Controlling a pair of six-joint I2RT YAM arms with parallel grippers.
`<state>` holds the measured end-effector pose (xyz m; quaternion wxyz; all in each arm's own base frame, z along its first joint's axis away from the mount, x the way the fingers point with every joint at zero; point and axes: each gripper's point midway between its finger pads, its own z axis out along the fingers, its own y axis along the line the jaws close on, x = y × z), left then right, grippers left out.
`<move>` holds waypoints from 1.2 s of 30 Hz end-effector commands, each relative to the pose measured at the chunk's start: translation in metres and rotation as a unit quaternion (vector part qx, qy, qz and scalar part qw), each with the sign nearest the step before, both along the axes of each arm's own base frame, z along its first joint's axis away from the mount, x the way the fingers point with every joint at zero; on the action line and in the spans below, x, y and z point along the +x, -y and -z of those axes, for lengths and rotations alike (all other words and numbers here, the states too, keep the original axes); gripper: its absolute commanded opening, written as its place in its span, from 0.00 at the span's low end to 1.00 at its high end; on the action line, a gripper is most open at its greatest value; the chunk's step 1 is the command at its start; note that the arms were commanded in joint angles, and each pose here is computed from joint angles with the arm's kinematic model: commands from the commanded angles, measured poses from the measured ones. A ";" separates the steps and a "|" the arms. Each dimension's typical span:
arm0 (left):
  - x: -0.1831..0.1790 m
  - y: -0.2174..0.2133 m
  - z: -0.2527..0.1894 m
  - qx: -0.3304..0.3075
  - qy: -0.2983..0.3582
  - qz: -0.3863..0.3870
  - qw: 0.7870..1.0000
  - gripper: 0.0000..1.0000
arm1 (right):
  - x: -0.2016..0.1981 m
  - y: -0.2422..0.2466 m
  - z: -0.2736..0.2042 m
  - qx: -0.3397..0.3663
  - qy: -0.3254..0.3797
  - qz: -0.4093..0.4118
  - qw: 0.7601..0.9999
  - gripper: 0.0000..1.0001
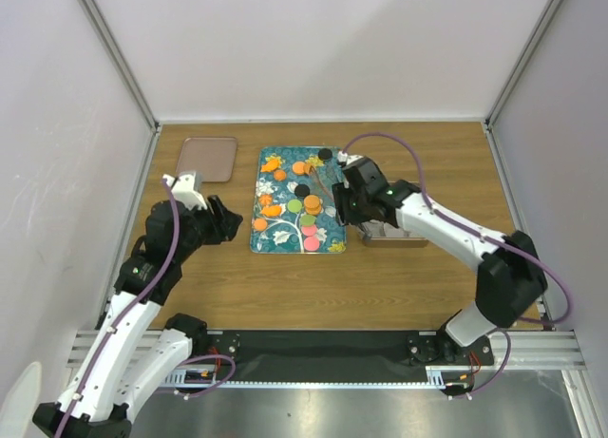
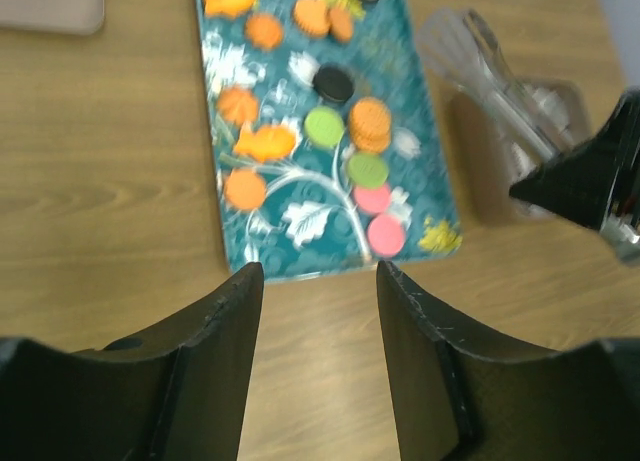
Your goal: Pack the cookies
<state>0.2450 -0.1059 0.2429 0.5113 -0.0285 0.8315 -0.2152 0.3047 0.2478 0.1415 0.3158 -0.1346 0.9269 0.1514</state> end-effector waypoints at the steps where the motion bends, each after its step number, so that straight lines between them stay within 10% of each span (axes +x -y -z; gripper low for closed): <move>1: -0.012 -0.002 0.020 0.030 -0.003 0.022 0.999 0.56 | 0.015 -0.012 -0.014 -0.031 0.035 -0.014 0.999 0.49; 36: -0.025 0.010 0.013 0.014 0.033 0.062 0.997 0.63 | 0.003 -0.031 0.049 -0.114 -0.029 -0.036 0.992 0.47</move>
